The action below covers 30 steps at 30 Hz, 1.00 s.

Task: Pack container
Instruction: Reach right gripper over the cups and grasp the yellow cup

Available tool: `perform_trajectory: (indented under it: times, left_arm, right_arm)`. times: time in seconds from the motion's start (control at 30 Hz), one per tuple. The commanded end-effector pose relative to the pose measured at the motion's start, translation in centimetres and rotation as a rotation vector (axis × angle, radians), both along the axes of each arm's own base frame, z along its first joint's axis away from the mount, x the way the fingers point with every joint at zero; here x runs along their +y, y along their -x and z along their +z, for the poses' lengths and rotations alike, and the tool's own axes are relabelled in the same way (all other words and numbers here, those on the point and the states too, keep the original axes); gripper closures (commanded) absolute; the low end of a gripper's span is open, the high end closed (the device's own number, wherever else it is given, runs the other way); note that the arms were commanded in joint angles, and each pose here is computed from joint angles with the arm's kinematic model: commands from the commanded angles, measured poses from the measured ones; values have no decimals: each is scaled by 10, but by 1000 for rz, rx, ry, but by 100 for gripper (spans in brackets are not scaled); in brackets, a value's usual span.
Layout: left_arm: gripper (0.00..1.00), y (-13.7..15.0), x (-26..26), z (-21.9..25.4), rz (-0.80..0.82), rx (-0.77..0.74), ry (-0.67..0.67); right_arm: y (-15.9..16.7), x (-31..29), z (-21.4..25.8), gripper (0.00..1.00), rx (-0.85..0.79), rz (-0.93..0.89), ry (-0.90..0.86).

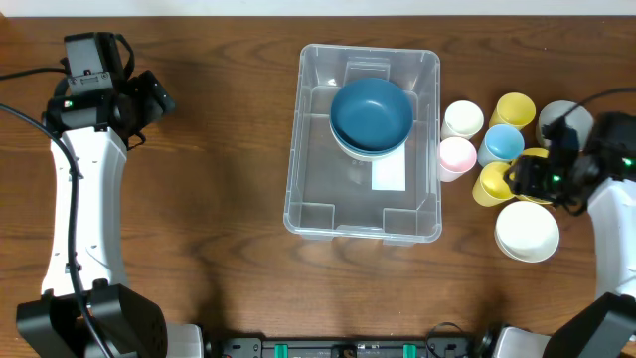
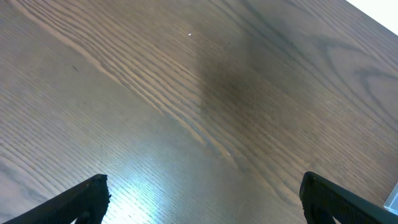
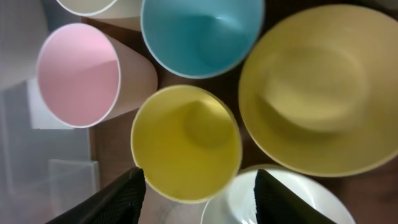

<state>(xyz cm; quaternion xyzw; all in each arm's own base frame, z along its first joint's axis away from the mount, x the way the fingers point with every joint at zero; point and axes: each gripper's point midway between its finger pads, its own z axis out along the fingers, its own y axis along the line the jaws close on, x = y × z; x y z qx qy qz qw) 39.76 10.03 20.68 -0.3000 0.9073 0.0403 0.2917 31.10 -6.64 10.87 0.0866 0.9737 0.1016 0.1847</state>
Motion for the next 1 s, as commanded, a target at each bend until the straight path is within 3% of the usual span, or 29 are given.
perform_trajectory:
  times: [0.0,0.33,0.6,0.8,0.97]
  left_arm:
    - [2,1,3,6,9,-12,-14]
    - [2,1,3,6,9,-12,-14]
    - [2,1,3,6,9,-12,-14]
    - [2,1,3,6,9,-12,-14]
    - [2,1,3,6,9,-12,-14]
  right_arm:
    - [1,-7,-5,42,28,12,92]
    - [1,-10,-22,45,78,-2,96]
    - [1,-6,-48,61,128,7,59]
    - [2,-6,-52,63,141,7,54]
    - [1,-6,-52,78,139,7,54]
